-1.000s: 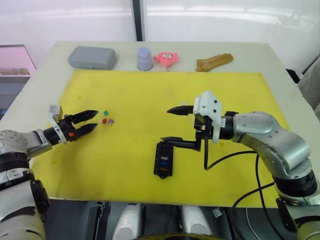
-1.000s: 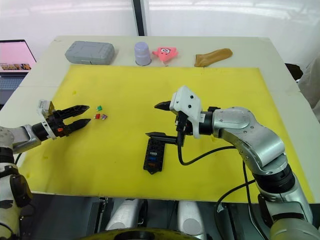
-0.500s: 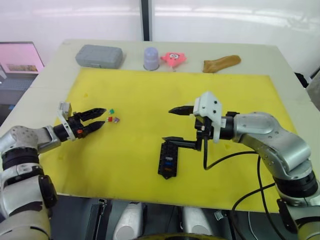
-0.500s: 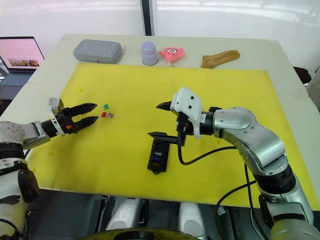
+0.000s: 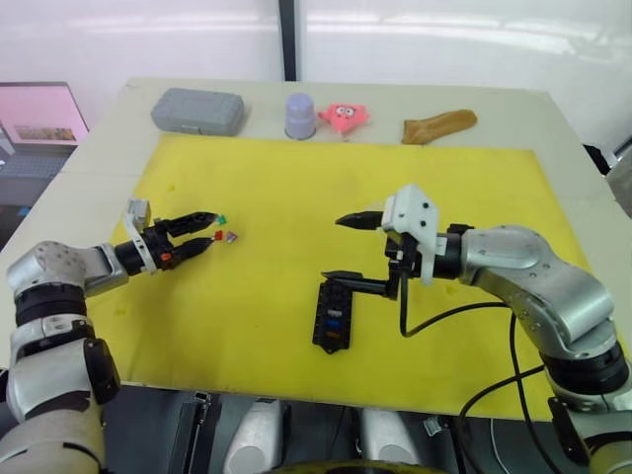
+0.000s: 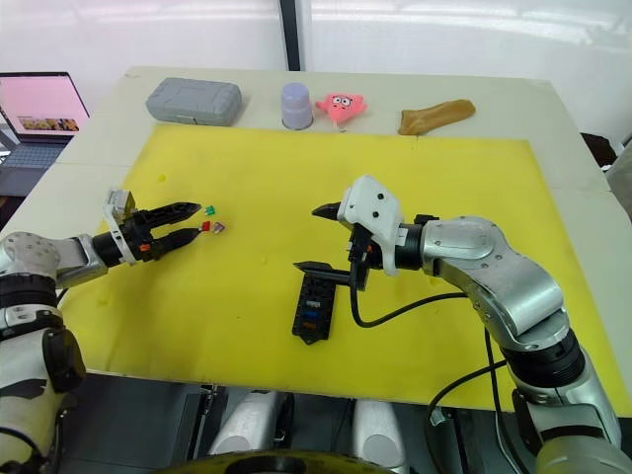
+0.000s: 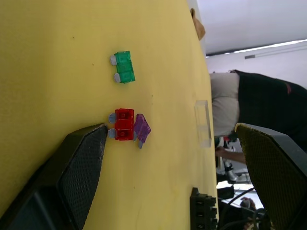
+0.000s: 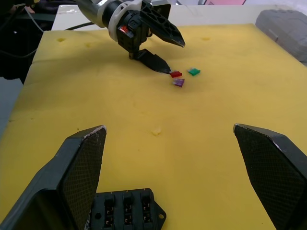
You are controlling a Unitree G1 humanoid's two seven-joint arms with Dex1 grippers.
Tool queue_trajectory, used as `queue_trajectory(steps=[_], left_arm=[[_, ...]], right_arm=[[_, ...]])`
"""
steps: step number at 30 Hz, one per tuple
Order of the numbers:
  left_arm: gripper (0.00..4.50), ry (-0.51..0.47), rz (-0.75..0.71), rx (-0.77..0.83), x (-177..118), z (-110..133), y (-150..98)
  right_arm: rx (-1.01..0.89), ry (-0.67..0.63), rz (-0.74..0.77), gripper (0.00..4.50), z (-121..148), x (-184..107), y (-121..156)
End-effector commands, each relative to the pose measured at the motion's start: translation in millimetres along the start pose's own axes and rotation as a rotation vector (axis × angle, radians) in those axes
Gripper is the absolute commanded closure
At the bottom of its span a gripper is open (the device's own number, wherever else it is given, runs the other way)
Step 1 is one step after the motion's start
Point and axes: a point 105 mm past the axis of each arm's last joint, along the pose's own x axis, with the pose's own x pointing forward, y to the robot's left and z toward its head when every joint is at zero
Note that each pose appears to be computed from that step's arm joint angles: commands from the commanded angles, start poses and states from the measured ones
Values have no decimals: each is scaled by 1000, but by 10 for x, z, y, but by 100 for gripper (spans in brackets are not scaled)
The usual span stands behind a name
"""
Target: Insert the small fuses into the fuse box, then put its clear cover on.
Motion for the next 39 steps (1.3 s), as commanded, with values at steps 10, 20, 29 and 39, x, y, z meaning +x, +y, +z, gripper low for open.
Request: queue_trajectory(steps=[10,20,29,39], left_arm=[[84,27,-1,-29,191,-145,85],[126,-31,24,-49,124,-71,158],[365,-71,35,-33,56,9,168],[444,-121,73,35,-232,206,98]], right_arm=[[-67,-11,-23,0,119,-61,-11],[-68,0,-29,0,91,-76,-15],[-75,7,-30,0,81,-77,-11],[-65,44,-13,0,9,-216,45]])
